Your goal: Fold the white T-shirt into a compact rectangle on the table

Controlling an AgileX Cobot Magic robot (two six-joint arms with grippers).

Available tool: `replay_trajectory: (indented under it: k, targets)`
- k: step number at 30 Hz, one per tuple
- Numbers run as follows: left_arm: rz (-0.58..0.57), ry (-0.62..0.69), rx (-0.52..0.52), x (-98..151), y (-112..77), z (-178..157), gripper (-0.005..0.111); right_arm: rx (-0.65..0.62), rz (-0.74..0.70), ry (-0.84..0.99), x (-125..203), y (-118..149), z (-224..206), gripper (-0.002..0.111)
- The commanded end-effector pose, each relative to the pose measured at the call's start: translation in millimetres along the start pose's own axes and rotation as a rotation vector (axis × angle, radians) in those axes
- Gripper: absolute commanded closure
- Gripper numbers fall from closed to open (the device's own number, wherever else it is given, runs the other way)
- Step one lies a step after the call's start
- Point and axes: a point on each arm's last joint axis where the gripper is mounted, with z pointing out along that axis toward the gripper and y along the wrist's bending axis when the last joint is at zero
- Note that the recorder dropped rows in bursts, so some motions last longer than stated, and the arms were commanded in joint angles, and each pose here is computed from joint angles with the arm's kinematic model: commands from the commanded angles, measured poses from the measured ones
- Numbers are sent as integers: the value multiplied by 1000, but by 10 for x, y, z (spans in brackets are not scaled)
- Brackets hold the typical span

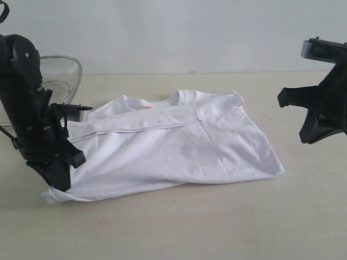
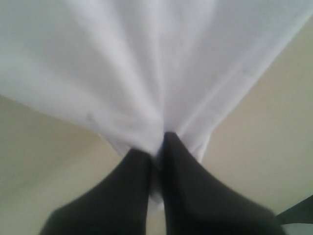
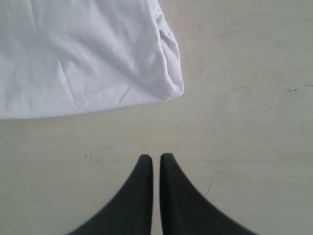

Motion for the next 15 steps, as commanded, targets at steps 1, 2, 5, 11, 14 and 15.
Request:
replay_trajectory:
  k: [1, 2, 5, 11, 14, 15]
  targets:
    - [-35, -27, 74, -9, -83, -26, 102, -13, -5, 9, 33, 9, -31, 108]
    - [-41, -32, 87, -14, -95, -27, 102, -17, -3, 14, 38, 12, -30, 108]
    - [-44, -43, 127, -24, -131, -31, 102, -25, -2, 35, 57, 19, -30, 108]
    - [-57, -56, 198, -39, -194, -43, 96, -37, 4, 42, 70, 32, -43, 108]
    - [-67, -75, 213, -57, -206, -46, 78, -39, -2, 44, 72, 34, -46, 108]
    - [-71, -80, 215, -62, -207, -47, 71, -39, -2, 44, 72, 34, -46, 108]
